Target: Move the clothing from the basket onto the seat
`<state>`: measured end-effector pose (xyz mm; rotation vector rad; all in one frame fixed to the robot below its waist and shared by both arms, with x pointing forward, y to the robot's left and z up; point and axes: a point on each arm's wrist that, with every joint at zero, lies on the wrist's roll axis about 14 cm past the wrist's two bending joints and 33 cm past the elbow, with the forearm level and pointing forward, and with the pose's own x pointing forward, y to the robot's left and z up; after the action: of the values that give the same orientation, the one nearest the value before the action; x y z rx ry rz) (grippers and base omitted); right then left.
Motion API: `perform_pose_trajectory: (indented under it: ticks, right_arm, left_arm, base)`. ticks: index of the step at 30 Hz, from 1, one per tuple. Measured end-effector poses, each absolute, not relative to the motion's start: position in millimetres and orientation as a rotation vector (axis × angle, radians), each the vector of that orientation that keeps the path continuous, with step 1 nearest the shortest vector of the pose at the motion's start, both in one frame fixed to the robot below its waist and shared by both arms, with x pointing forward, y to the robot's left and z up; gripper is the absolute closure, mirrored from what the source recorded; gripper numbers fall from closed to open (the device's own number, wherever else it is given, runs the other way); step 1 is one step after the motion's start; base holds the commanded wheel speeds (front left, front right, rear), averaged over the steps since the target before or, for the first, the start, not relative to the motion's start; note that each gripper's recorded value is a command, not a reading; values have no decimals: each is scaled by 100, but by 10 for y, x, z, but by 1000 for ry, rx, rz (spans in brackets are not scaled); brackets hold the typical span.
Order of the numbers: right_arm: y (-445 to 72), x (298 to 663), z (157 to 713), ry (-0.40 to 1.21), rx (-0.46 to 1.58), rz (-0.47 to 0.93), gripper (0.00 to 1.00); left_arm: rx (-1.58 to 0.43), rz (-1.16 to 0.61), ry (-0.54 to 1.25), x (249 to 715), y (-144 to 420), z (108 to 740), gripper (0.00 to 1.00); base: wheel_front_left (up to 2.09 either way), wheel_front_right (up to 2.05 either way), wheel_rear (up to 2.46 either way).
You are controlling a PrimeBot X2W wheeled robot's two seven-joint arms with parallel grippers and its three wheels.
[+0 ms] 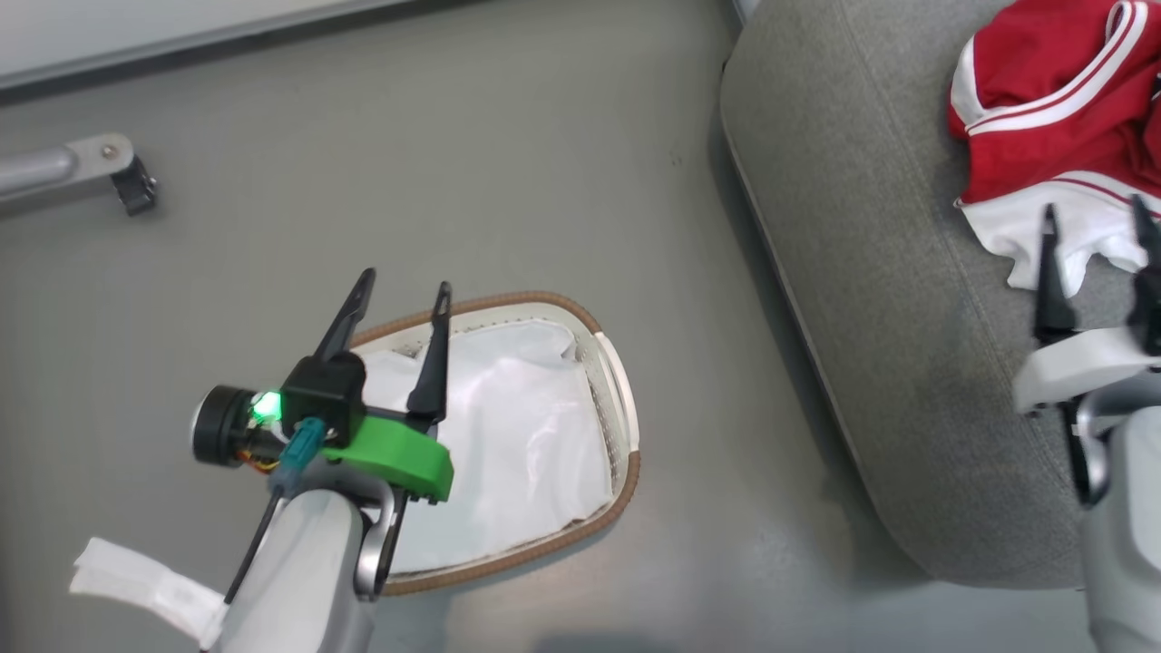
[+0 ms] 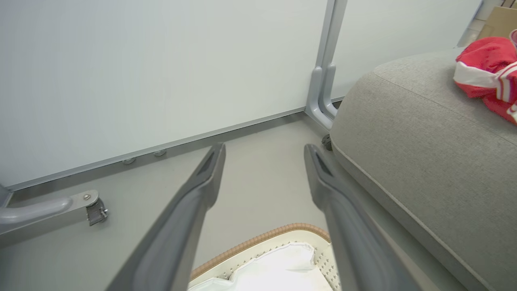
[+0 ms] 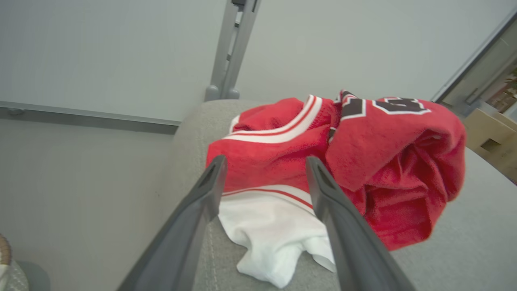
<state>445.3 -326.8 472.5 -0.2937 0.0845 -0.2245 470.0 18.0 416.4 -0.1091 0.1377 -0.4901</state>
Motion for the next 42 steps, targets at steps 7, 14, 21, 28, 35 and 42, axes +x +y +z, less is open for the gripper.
perform_pose_trajectory:
  ticks: [7,14,21,28,35,42]
  right_arm:
    - [-2447,4649,5080,-69,-143,-48,0]
    - [-1894,4659,5278,-140,-24,64,0]
    - [-1571,4500,5251,-128,12,143,0]
    - [-1432,4252,5140,-90,57,174,0]
    - [-1384,4135,5068,-67,68,187,0]
    - [-1382,4060,4874,-1,100,177,100]
  left_arm:
    - [-92,-322,121,4600,718,4289,0]
    - [-121,-178,95,4450,1239,4437,0]
    - [-105,-95,64,4233,1584,4572,0]
    - [-133,-61,97,3890,1712,4490,0]
    - [-152,-58,114,3756,1718,4443,0]
    - [-186,-51,175,3678,1695,4279,100]
  base:
    - [0,0,0]
    - [0,0,0]
    - [0,0,0]
    - [0,0,0]
    - [0,0,0]
    - [0,0,0]
